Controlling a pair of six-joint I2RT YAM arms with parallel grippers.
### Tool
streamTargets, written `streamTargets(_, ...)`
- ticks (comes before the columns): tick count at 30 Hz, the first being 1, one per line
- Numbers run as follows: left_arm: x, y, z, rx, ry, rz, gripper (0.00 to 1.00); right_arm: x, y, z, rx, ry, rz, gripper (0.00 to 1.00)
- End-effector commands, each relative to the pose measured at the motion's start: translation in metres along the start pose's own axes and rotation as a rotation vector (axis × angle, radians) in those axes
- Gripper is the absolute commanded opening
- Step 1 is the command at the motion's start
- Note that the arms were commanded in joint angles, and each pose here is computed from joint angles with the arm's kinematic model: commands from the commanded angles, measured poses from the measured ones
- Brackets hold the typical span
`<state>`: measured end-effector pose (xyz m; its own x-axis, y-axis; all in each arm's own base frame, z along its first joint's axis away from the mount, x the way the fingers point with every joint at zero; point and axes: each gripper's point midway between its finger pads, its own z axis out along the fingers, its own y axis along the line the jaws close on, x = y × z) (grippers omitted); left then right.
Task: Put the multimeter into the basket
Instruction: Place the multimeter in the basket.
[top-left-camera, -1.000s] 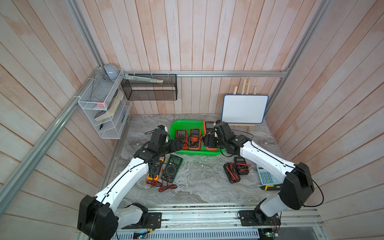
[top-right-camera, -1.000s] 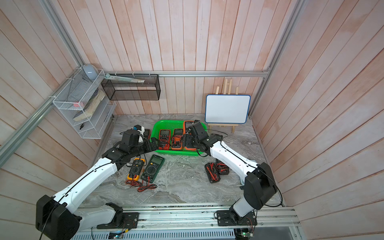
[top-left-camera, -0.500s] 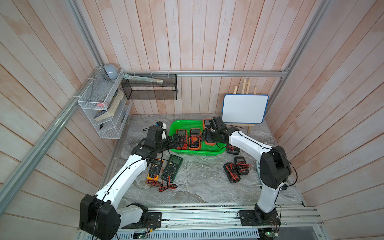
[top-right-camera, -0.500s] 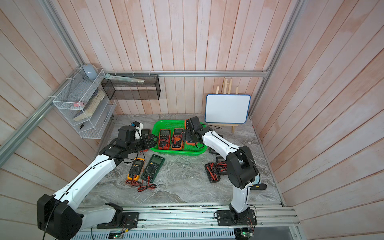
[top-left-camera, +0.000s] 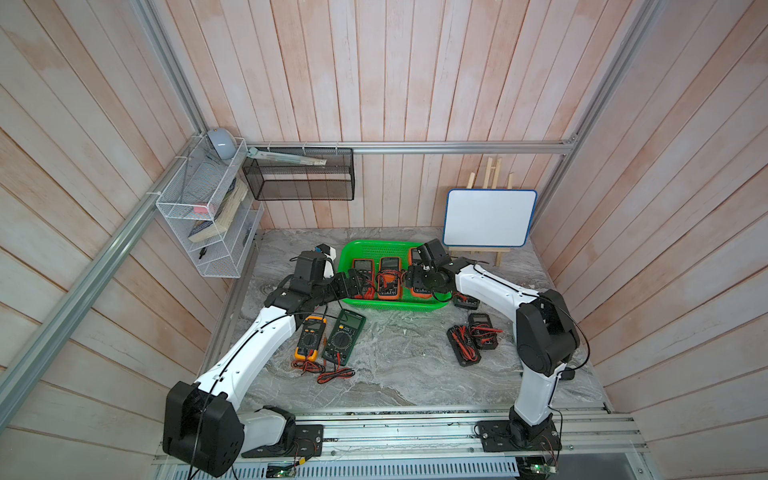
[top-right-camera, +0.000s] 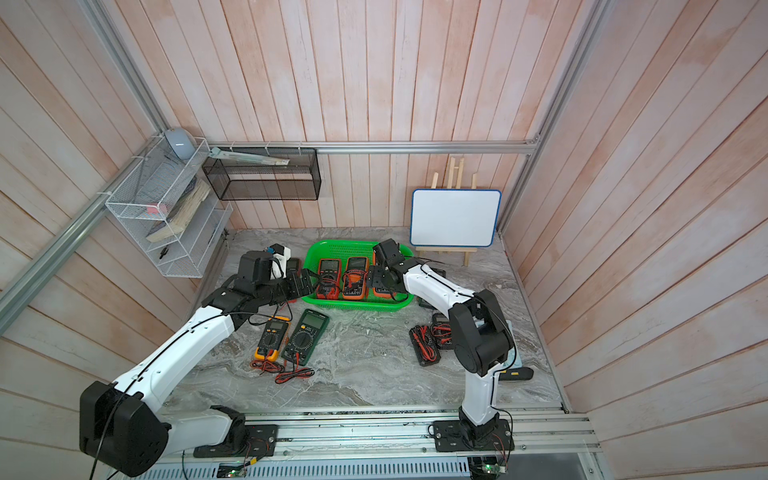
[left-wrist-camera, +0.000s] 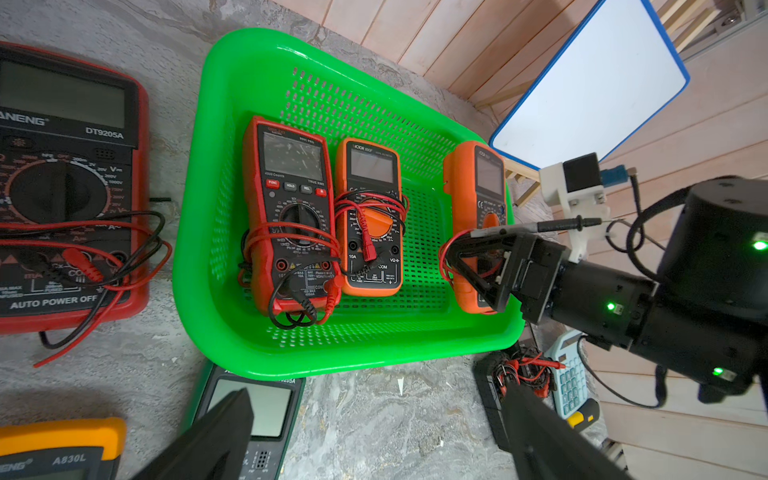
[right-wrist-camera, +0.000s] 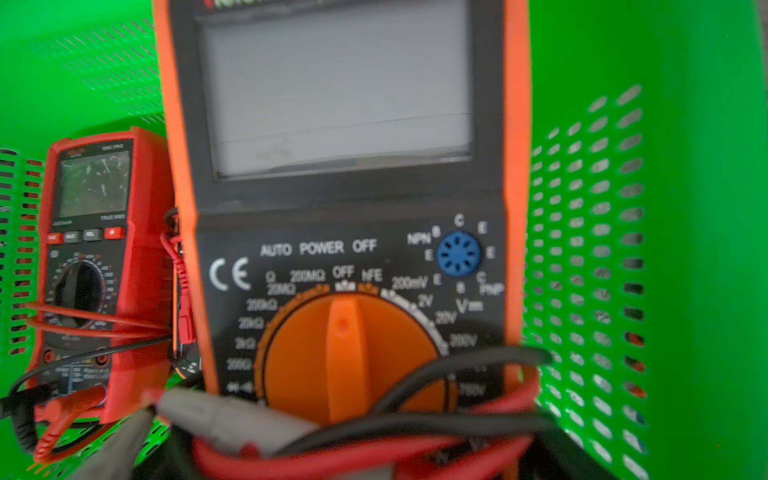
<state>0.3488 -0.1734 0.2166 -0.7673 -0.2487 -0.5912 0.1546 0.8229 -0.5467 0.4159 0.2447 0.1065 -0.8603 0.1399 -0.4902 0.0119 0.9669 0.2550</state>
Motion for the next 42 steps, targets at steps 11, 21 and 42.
streamTargets(11,0.007,0.002,0.008,0.033,0.025,-0.021,1.0,-0.005,-0.016,0.028,0.102,0.004,0.032,0.67)
streamTargets(21,0.014,0.008,0.015,0.025,0.037,-0.052,1.0,-0.014,-0.017,0.027,0.127,-0.002,0.019,0.97)
streamTargets(42,-0.05,0.049,-0.022,-0.293,-0.175,-0.037,1.0,-0.04,0.008,-0.05,-0.134,-0.144,-0.047,0.98)
